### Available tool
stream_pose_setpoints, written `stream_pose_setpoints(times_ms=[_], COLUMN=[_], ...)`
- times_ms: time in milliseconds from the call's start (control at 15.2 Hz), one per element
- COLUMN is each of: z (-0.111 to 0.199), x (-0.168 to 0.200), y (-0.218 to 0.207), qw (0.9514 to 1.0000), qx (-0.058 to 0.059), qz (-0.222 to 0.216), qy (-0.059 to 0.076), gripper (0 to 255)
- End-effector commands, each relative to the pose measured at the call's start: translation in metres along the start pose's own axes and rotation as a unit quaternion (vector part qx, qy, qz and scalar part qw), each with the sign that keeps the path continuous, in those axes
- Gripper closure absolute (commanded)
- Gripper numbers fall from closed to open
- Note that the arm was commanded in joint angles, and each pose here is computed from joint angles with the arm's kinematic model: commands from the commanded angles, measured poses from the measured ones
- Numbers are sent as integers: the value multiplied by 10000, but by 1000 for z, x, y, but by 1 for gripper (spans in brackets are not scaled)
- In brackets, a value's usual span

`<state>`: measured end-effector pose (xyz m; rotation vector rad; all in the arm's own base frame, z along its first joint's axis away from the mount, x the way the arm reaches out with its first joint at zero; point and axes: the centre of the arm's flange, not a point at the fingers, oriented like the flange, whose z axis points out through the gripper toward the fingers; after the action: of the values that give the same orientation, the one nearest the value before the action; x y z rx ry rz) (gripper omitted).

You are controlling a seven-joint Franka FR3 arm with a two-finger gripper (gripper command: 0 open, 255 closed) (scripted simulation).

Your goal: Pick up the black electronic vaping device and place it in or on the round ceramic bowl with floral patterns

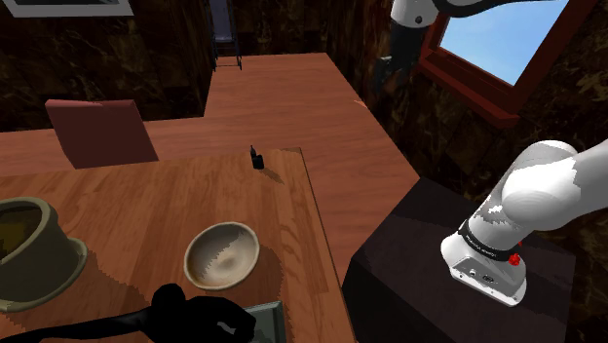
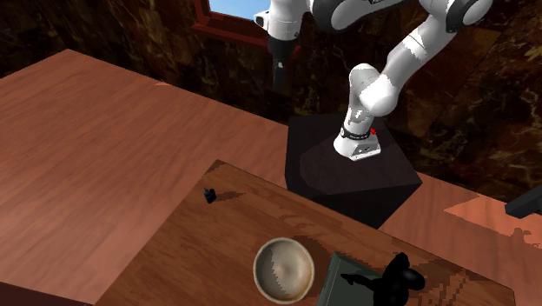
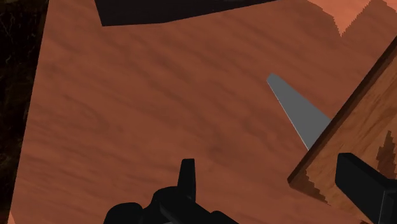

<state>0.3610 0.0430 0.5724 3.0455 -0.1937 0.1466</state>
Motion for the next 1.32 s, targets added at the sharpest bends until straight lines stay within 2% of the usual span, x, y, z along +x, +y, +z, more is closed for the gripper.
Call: stream_pose_setpoints(times_ms=[0,594,1254], z=[9,54,108], x=[9,65,139], y=[-22,-122,-224], qw=[9999,9970,9894], qx=[-18,-118,-228], qz=[147,740,1396], qy=[-28,-169,-324], gripper=[0,0,0])
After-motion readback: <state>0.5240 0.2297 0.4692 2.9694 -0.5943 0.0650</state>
